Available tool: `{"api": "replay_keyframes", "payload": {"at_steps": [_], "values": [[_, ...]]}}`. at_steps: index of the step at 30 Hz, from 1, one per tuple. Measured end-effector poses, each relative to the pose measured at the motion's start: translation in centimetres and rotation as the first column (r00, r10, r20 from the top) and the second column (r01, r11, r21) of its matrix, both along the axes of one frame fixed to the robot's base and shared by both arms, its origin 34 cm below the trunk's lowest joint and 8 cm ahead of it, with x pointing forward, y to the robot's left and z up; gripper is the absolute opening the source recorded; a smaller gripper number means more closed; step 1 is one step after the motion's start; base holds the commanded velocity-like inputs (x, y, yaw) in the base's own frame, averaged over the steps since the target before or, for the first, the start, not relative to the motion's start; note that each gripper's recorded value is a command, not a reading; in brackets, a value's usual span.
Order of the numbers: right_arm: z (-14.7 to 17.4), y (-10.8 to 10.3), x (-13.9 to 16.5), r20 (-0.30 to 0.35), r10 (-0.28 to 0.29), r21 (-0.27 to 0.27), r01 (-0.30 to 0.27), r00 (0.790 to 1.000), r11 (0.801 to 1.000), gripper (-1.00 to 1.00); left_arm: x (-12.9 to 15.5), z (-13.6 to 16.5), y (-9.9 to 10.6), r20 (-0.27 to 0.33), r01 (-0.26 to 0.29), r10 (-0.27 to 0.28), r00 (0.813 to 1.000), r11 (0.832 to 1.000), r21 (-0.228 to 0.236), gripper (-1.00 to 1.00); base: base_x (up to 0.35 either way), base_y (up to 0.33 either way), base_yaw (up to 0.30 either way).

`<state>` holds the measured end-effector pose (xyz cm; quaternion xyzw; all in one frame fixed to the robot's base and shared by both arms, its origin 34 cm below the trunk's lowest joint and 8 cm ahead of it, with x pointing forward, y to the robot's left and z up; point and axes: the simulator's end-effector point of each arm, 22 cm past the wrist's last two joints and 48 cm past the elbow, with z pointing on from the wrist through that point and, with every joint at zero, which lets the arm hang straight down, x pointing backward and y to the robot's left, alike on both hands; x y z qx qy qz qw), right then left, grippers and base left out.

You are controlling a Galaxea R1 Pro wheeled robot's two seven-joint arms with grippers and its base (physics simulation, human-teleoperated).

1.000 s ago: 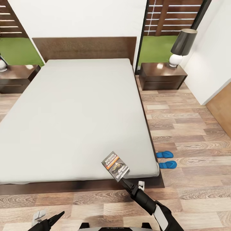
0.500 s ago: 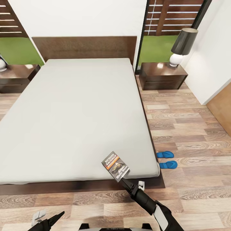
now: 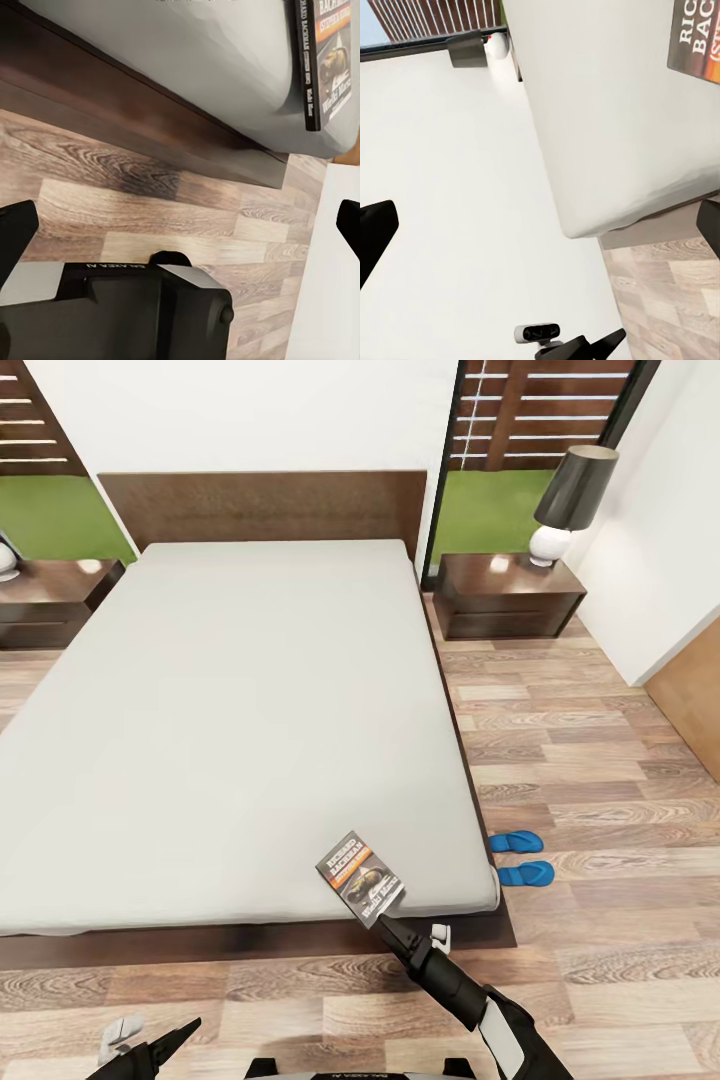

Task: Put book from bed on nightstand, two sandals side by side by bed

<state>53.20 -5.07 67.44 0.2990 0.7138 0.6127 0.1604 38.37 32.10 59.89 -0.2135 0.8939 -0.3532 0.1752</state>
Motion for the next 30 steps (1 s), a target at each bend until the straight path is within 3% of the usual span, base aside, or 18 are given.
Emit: {"api": "replay_keyframes", "payload": {"at_steps": [30], "values": [[-0.87,0.00,0.14,0.000,0.000,0.000,0.000,1.000,1.000,1.00,0.13,-0.86,-0.01,-0.001,-0.001,0.001,1.000,1.000,-0.001,1.00,-0.024,0.000,0.000]]}}
